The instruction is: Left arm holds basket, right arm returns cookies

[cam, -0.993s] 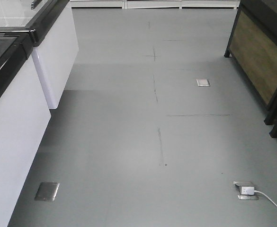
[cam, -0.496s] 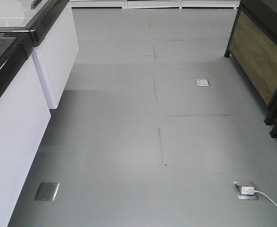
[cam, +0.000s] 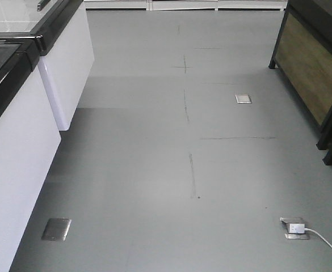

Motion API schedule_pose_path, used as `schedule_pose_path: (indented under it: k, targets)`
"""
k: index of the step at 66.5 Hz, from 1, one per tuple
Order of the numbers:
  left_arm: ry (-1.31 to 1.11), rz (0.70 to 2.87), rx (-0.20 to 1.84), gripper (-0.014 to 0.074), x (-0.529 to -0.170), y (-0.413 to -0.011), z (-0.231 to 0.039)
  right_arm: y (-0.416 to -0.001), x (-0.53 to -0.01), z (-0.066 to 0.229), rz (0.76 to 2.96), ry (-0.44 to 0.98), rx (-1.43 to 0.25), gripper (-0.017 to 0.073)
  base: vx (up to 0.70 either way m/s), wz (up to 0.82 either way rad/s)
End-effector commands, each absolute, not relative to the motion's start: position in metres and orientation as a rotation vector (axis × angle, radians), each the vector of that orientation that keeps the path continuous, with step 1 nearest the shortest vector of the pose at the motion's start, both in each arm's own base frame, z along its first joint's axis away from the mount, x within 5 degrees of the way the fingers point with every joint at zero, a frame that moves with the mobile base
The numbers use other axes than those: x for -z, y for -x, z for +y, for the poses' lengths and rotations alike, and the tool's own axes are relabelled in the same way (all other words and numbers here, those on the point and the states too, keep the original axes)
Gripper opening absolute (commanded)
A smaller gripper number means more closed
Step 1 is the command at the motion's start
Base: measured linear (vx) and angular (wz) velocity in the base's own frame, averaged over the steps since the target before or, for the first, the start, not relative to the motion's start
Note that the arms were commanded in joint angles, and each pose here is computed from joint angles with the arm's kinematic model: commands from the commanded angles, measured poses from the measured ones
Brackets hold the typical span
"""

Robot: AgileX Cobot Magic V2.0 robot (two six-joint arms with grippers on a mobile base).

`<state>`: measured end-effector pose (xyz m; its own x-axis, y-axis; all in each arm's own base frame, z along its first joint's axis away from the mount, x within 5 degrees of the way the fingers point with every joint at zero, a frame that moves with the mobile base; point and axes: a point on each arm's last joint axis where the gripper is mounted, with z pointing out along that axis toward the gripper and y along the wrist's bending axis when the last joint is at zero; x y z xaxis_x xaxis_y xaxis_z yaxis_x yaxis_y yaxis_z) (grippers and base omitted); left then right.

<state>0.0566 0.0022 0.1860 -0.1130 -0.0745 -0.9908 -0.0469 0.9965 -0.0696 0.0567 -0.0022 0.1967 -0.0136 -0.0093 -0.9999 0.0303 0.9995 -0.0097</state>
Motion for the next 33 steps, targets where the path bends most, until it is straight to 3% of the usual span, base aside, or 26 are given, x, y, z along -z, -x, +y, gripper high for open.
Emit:
schedule_pose_path:
  k: [1,33]
  targets:
    - [0.089,1.546,0.027,-0.0006,-0.2071,-0.0543,0.0022,-0.0564,-0.1978,-0.0014,1.519,-0.002,0.034,-0.0006,0.00,0.00]
    - [0.087,1.538,0.026,-0.0006,-0.2078,-0.0542,0.0022,-0.0564,-0.1978,-0.0014,1.519,-0.002,0.034,-0.0006,0.00,0.00]
